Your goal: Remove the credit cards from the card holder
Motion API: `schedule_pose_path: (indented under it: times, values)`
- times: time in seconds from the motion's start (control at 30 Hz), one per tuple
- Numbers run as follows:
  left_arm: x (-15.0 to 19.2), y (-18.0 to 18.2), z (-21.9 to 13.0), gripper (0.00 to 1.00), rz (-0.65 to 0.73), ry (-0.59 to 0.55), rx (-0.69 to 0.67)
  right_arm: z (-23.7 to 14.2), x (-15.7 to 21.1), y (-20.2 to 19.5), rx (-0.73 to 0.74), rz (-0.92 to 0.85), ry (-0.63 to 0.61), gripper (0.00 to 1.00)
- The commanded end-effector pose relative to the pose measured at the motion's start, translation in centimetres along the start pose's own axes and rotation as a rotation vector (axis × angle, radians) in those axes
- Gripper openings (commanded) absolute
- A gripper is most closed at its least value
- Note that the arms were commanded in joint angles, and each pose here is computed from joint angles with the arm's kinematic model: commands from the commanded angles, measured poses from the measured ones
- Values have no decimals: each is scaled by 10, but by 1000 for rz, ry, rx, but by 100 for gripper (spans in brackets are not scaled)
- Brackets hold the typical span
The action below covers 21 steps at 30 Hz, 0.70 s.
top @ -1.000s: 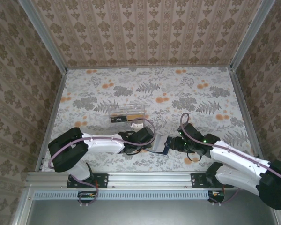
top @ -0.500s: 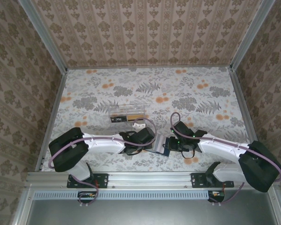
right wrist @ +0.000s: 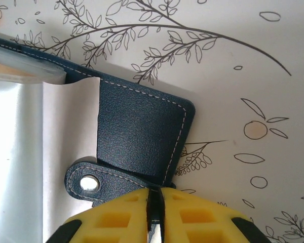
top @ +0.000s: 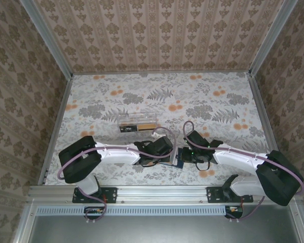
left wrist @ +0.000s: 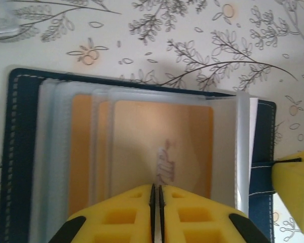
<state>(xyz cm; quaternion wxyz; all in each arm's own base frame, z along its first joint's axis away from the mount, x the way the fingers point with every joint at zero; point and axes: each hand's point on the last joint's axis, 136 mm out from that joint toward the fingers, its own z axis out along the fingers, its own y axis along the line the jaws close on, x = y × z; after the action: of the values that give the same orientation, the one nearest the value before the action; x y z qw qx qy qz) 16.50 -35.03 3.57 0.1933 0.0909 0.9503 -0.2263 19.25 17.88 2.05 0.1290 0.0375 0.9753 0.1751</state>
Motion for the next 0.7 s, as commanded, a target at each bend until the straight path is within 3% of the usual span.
schedule_pose_path:
  times: [0.0, 0.23, 0.43, 0.57, 0.67]
  values:
    - [3, -20, 1, 15, 50, 21, 64, -3, -5, 0, 8, -9, -17, 20]
    - [3, -50, -3, 19, 121, 19, 168, -19, -13, -10, 40, -2, -65, 30]
    - [10, -53, 8, 19, 130, 64, 164, -47, -26, -12, 5, 32, -155, 35]
    - [13, -50, 13, 18, 124, 83, 152, -59, -35, 6, -92, 54, -193, 30]
    - [16, -50, 16, 18, 125, 99, 157, -57, -38, 18, -140, 65, -180, 21]
